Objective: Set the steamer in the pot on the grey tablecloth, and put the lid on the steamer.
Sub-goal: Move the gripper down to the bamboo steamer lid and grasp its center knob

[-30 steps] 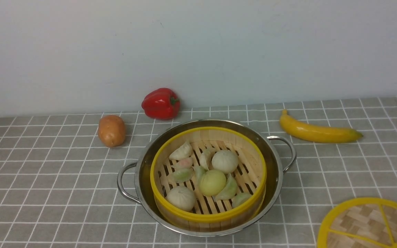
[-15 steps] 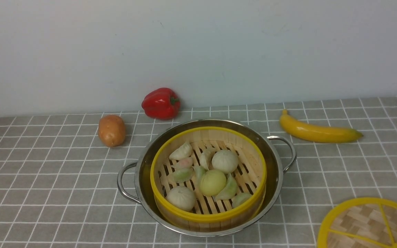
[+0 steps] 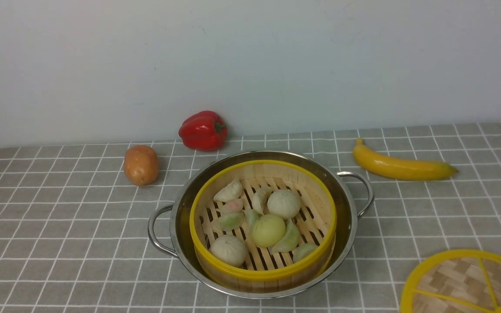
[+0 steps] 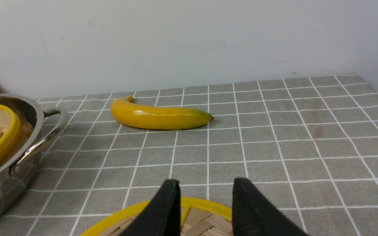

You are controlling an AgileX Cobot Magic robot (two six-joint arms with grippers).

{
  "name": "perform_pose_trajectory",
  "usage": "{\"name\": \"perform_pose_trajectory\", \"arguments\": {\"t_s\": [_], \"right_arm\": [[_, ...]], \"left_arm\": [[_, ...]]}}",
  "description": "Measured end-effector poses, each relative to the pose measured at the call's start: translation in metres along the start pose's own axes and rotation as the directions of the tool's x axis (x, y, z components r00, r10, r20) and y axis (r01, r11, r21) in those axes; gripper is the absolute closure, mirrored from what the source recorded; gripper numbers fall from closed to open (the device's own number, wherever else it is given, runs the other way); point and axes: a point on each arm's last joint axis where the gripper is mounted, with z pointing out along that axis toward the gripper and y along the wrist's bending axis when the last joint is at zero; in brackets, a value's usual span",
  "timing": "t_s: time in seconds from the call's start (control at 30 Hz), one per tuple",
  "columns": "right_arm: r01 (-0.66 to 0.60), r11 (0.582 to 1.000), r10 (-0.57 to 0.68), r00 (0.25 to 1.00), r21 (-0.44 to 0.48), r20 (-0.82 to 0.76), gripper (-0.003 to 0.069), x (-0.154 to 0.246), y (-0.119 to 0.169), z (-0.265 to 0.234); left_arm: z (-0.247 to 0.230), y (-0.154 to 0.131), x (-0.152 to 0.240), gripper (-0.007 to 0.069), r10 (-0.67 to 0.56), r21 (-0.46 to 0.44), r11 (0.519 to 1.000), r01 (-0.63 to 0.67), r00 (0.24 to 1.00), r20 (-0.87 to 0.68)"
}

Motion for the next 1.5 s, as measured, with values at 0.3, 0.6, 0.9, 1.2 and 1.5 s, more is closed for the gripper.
{"name": "perform_pose_trajectory", "arguments": {"t_s": [0.3, 0.6, 0.9, 1.2, 1.5], "right_arm": [[0.0, 1.0, 0.0, 1.0, 0.0, 0.0, 0.0414, 0.0, 0.0, 0.0], [0.0, 1.0, 0.0, 1.0, 0.0, 0.0, 0.0414, 0.0, 0.0, 0.0], [0.0, 1.0, 0.0, 1.0, 0.0, 0.0, 0.0414, 0.0, 0.0, 0.0], [0.0, 1.0, 0.0, 1.0, 0.0, 0.0, 0.0414, 0.0, 0.0, 0.0], [0.0, 1.0, 0.0, 1.0, 0.0, 0.0, 0.0414, 0.0, 0.0, 0.0]], "left_arm": [[0.0, 0.0, 0.0, 0.0519, 0.0, 0.0, 1.0, 0.0, 1.0, 0.0], [0.0, 0.0, 0.0, 0.0508, 0.001, 0.0, 1.0, -0.001, 1.0, 0.0], [0.0, 0.0, 0.0, 0.0488, 0.001, 0.0, 1.0, -0.001, 1.0, 0.0], [0.0, 0.0, 0.0, 0.0468, 0.001, 0.0, 1.0, -0.001, 1.0, 0.0], [0.0, 0.0, 0.0, 0.0455, 0.001, 0.0, 1.0, -0.001, 1.0, 0.0]]}}
